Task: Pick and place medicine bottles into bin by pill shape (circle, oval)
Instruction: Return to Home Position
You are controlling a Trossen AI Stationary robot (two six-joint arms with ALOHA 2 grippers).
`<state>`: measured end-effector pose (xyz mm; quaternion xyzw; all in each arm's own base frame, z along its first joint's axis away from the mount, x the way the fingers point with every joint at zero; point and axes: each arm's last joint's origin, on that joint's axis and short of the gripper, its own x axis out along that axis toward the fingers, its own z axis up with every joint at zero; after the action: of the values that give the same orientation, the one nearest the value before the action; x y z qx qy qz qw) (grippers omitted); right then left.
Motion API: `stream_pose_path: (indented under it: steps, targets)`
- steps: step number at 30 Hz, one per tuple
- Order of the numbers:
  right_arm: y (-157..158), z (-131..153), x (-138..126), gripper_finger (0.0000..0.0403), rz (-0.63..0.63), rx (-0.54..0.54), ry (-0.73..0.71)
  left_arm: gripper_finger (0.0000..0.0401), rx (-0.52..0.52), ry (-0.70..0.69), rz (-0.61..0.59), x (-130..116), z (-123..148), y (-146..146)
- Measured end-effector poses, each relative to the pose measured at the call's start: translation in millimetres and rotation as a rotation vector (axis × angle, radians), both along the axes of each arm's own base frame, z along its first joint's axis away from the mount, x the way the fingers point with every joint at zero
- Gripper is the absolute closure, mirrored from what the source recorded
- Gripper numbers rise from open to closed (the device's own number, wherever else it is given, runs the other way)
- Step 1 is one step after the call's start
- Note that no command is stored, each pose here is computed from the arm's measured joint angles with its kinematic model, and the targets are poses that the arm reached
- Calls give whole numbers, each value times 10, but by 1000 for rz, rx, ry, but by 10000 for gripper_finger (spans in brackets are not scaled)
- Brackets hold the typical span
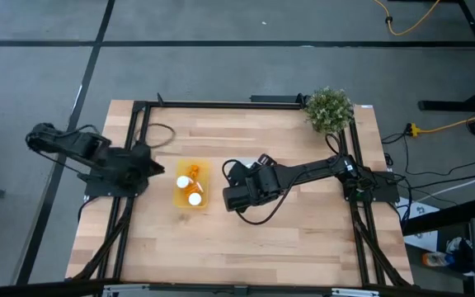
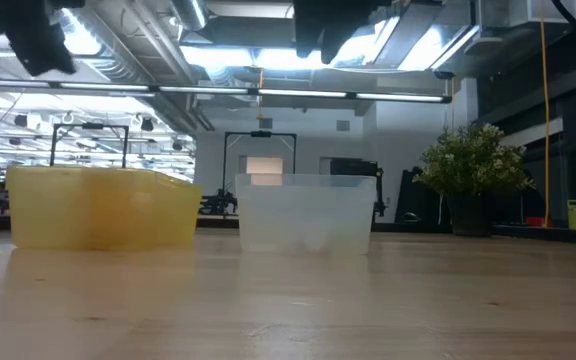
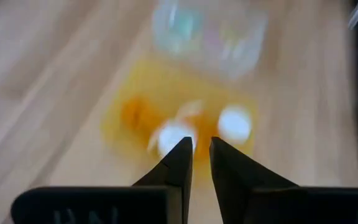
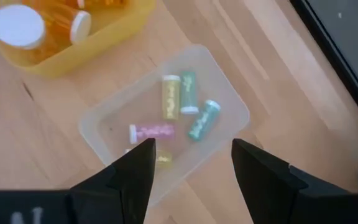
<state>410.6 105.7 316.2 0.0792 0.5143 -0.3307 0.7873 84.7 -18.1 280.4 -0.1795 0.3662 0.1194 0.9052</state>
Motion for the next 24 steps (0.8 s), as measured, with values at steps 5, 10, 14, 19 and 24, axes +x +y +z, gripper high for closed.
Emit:
stream_pose_path:
  steps: [5, 10, 14, 19, 24]
  targets:
    - [9, 2, 8, 189, 23, 23, 3, 351, 36, -327, 72, -188, -362, 77]
    - [15, 7, 2, 189, 31, 50, 11, 351, 77, -592, -7, -35, -706, 14]
    - [1, 25, -4, 189, 34, 30, 6, 351, 197, -654, -86, 58, -869, -23]
    - [-74, 25, 24, 189, 80, 25, 30, 351, 296, -664, -98, 107, -969, 8]
    - [-252, 24, 78, 189, 62, 47, 29, 351, 316, -712, -145, 150, -1017, 53]
